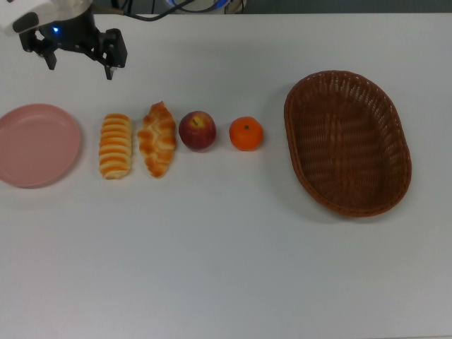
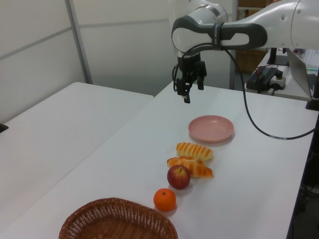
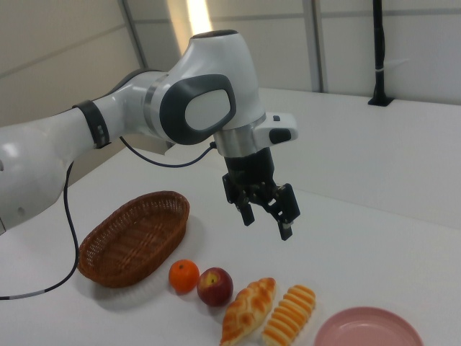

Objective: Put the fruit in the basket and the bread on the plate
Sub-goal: 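Lower the gripper onto the red apple and close on it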

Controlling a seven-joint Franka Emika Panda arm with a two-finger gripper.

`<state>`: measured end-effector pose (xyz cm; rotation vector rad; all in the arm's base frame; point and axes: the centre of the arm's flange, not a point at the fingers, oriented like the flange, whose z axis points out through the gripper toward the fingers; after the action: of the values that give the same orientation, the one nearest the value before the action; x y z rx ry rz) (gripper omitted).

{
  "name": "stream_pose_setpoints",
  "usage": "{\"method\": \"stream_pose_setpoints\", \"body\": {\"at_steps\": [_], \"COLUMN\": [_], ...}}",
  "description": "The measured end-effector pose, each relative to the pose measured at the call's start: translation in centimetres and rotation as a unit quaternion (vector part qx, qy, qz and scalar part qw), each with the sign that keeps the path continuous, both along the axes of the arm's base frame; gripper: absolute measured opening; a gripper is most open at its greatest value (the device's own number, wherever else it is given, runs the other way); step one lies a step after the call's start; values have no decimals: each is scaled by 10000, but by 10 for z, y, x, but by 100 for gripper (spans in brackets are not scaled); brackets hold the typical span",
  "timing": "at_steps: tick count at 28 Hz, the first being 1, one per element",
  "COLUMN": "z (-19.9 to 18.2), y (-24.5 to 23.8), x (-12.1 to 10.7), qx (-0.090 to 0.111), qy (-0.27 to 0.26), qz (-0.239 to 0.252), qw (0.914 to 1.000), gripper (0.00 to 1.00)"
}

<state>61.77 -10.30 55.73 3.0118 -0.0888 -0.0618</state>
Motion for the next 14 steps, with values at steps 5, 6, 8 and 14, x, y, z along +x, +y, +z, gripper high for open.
{"method": "stream_pose_setpoints", "body": {"at_steps": [5,6,8,14], "z": [-42,-57,-87,-159], "y": [39,56,87,160], "x": [3,6,10,7], "qx": [165,192,219,70], "qy": [579,716,980,1645], "qz": [795,947,1197,1804], "qw": [9950,9927,9877,9697], "gripper": [100,100,100,100]}}
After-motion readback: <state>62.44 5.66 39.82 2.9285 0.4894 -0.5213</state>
